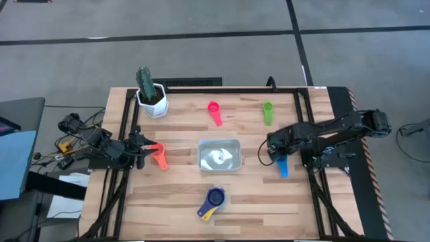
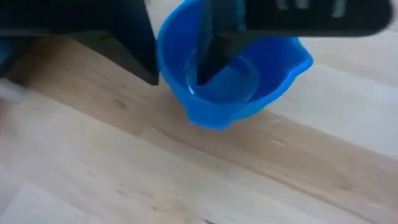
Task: Nest measuring cups in basket
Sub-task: Stack the blue measuring cup on top of the dark blue measuring cup
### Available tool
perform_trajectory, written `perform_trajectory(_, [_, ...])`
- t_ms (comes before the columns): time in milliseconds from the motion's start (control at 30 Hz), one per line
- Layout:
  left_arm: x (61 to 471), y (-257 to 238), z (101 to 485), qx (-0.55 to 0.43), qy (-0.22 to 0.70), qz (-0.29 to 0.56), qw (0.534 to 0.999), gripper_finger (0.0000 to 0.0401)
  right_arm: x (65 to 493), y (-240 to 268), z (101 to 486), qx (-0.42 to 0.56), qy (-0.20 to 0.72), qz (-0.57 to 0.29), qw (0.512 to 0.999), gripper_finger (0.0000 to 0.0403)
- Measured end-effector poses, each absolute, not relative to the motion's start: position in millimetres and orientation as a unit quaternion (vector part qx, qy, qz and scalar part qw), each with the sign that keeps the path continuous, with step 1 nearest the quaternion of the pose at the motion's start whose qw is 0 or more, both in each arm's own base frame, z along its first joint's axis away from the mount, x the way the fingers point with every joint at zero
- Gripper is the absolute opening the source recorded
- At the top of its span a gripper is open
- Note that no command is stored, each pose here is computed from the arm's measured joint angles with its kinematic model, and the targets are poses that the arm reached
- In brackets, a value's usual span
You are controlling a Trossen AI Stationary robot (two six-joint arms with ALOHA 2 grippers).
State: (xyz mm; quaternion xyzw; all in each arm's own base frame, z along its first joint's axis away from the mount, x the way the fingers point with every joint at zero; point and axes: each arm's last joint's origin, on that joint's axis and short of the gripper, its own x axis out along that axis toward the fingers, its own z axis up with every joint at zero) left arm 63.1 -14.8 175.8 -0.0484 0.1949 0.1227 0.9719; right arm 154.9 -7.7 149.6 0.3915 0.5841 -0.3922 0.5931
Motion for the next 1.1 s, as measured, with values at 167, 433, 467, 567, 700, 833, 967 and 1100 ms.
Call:
perform_trajectory(167, [63,-15,176,-0.049,0.195,0.123,0.972,0.0128,163,-1,153,0.419,0.557,-0.388,0.603,0.0046])
perform_trajectory(433, [63,-15,176,-0.048,0.195,0.122,0.972,0.0128,183,22,167,0.495,0.474,-0.384,0.619,0.0020])
perform_trajectory(467, [63,-15,176,-0.049,0.195,0.122,0.972,0.0128,185,26,170,0.500,0.464,-0.384,0.622,0.0016])
perform_trajectory(567, [63,-15,176,-0.049,0.195,0.122,0.972,0.0128,190,35,180,0.506,0.440,-0.384,0.634,0.0007])
perform_trajectory(700, [63,-15,176,-0.049,0.195,0.122,0.972,0.0128,195,44,192,0.516,0.410,-0.387,0.645,0.0014])
perform_trajectory(833, [63,-15,176,-0.049,0.195,0.122,0.972,0.0128,200,49,204,0.527,0.383,-0.386,0.653,0.0007])
perform_trajectory(967, [63,-15,176,-0.049,0.195,0.122,0.972,0.0128,206,54,216,0.544,0.356,-0.385,0.655,0.0007])
perform_trajectory(1100, [63,-15,176,-0.049,0.195,0.122,0.972,0.0128,219,58,217,0.550,0.353,-0.398,0.644,0.0006])
